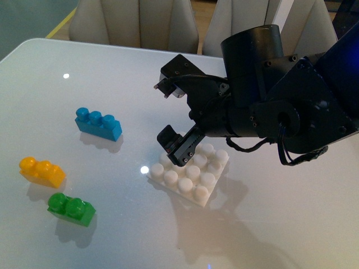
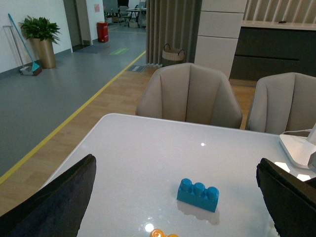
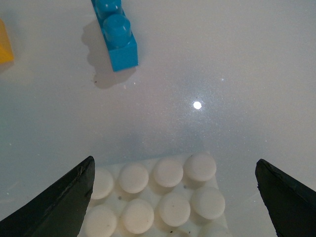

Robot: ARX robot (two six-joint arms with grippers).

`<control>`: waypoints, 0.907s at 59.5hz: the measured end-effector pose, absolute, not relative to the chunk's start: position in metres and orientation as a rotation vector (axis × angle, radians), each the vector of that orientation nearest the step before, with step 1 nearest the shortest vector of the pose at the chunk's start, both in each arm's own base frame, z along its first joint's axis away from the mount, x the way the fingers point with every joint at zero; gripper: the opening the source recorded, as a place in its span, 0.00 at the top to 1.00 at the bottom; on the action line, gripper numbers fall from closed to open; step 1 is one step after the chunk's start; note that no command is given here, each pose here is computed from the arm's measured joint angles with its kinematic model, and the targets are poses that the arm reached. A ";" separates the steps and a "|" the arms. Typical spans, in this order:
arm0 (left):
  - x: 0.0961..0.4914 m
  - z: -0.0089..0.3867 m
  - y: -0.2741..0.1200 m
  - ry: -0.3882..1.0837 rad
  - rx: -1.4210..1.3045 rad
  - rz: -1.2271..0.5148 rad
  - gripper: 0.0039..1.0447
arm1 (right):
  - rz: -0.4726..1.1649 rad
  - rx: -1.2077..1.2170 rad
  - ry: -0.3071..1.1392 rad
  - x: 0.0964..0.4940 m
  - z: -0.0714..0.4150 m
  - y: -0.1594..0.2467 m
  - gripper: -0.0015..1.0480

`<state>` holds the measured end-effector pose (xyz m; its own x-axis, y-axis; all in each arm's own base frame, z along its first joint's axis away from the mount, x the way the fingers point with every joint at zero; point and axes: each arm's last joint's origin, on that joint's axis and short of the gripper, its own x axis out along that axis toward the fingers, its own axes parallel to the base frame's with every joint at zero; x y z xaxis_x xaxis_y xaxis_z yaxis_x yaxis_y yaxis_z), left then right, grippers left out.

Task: Insert yellow block into base center

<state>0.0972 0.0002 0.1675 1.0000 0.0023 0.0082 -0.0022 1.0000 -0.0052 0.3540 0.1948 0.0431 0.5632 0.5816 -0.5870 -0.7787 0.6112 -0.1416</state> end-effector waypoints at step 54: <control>0.097 0.168 0.000 -0.008 -0.005 0.002 0.07 | 0.012 0.003 0.015 0.201 0.161 0.032 0.99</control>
